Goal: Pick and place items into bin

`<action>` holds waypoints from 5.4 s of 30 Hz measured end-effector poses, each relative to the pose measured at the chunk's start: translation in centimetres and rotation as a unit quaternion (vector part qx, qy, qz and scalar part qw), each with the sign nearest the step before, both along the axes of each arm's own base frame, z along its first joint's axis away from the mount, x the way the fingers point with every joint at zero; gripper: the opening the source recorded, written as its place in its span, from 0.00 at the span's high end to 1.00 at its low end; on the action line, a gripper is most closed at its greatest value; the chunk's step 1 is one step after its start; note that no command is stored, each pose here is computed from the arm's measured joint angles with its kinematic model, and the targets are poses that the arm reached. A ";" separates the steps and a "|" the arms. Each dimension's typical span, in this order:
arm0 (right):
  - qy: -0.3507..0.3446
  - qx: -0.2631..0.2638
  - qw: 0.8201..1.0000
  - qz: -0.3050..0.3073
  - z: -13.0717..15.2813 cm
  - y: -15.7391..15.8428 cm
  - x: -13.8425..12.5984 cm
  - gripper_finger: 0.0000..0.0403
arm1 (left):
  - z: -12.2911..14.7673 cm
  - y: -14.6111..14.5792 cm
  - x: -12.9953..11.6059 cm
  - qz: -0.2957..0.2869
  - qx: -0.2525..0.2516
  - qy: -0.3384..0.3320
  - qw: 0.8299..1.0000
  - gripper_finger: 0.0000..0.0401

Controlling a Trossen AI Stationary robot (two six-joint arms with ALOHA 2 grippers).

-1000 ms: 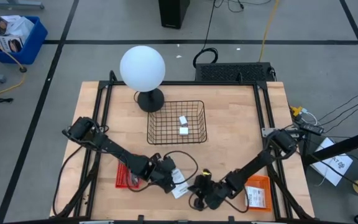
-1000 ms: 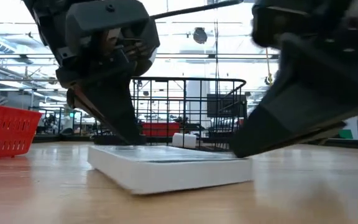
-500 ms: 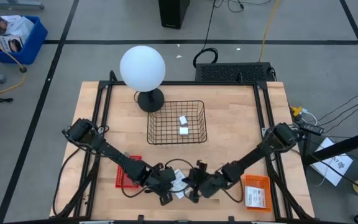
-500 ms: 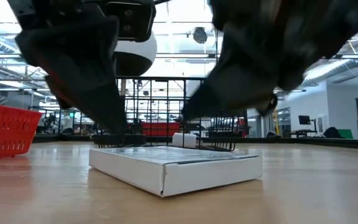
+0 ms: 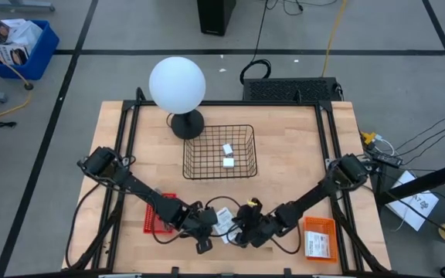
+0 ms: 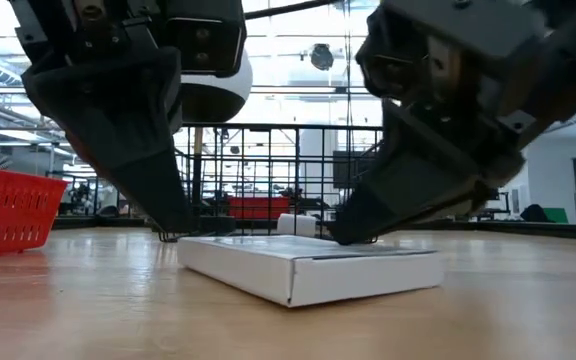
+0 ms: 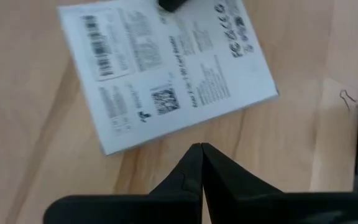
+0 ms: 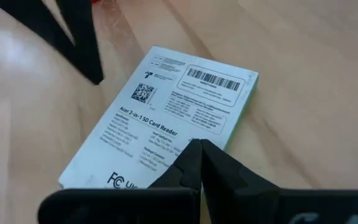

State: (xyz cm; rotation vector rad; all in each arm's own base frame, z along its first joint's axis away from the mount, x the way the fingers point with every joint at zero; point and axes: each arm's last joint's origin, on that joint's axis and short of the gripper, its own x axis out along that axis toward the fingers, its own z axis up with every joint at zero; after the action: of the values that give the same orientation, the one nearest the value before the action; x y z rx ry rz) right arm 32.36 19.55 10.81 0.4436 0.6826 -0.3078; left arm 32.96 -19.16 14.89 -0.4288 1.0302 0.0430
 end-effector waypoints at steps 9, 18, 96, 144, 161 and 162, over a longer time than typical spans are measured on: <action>-0.005 0.013 0.996 -0.085 -0.5 2.0 -2.6 1.00 | 0.2 0.6 0.6 0.016 0.040 -0.035 0.998 0.95; -0.042 -0.009 0.994 -0.104 -0.4 3.2 -3.9 1.00 | 0.8 0.9 1.6 0.008 0.031 -0.082 0.996 0.98; 0.060 0.023 0.997 0.043 0.5 3.0 -3.4 1.00 | -1.4 3.9 4.1 0.045 0.026 -0.084 0.995 0.98; 0.112 0.057 0.988 -0.090 0.9 4.2 -8.2 1.00 | -1.1 2.4 8.6 -0.063 0.001 -0.218 0.974 1.00; 0.101 0.059 0.989 -0.092 0.9 3.7 -7.3 1.00 | -4.2 2.6 9.7 -0.040 0.032 -0.123 0.991 1.00; 0.086 0.049 0.991 -0.094 0.9 3.6 -7.2 1.00 | -4.2 2.5 9.6 -0.035 0.037 -0.116 0.992 1.00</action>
State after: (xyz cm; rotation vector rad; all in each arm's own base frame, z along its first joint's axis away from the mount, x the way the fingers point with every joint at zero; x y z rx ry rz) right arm 25.20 23.20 11.69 0.5823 0.8275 -0.4965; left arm 42.51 -16.66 10.65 -0.3207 0.8104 -0.0304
